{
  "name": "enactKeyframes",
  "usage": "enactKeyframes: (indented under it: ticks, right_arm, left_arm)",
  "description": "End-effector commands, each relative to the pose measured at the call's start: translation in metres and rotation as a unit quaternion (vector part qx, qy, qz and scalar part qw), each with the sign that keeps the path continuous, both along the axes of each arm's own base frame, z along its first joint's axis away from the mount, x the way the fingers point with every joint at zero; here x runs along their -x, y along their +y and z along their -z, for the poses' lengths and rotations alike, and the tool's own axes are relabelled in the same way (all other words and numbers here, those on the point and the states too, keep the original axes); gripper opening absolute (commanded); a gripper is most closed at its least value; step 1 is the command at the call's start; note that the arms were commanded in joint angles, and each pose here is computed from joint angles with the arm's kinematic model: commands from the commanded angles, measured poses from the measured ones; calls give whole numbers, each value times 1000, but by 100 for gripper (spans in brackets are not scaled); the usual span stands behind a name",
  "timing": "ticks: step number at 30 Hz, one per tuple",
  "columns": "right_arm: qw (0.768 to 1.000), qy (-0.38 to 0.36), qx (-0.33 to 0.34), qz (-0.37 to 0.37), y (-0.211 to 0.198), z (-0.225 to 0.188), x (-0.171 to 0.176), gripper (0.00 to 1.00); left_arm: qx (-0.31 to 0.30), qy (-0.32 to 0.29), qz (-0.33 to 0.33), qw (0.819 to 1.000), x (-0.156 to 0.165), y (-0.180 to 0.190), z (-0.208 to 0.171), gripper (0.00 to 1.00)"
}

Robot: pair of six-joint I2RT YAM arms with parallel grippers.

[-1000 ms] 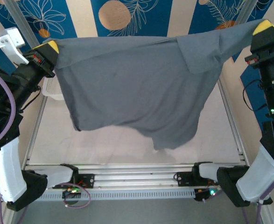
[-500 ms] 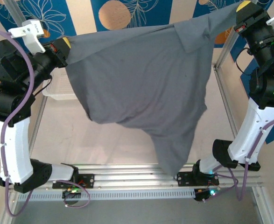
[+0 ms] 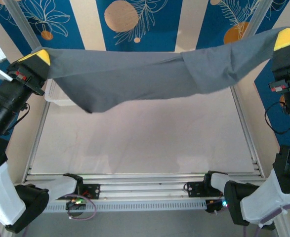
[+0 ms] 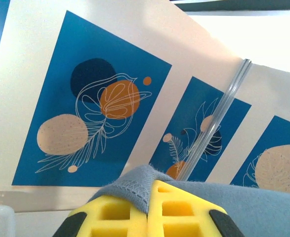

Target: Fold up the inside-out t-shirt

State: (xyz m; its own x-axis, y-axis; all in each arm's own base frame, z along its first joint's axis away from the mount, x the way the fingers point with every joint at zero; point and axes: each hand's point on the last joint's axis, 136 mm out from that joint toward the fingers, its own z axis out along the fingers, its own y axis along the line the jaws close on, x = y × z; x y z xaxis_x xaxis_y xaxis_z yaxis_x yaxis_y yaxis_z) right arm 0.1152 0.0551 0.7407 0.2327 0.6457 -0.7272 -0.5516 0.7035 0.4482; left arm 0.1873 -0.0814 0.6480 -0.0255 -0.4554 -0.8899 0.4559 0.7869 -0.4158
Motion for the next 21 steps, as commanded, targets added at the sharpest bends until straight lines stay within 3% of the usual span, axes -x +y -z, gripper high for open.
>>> enactKeyframes:
  ticks: [1,8,17,21]
  right_arm:
    - [999,39,-16,-1,-9,9,-42,0]
    - [998,53,-20,-7,-15,8,-81,0]
    - [995,95,-27,-14,-43,26,-214,0]
    - [993,78,-69,-56,-61,14,-231,0]
  left_arm:
    - [-2,-2,-5,1000,-9,0,-2,0]
    - [-16,5,-27,999,-39,-1,2,0]
    - [-31,43,-22,998,-157,-34,22,0]
    - [-8,21,-4,1000,-180,-43,3,0]
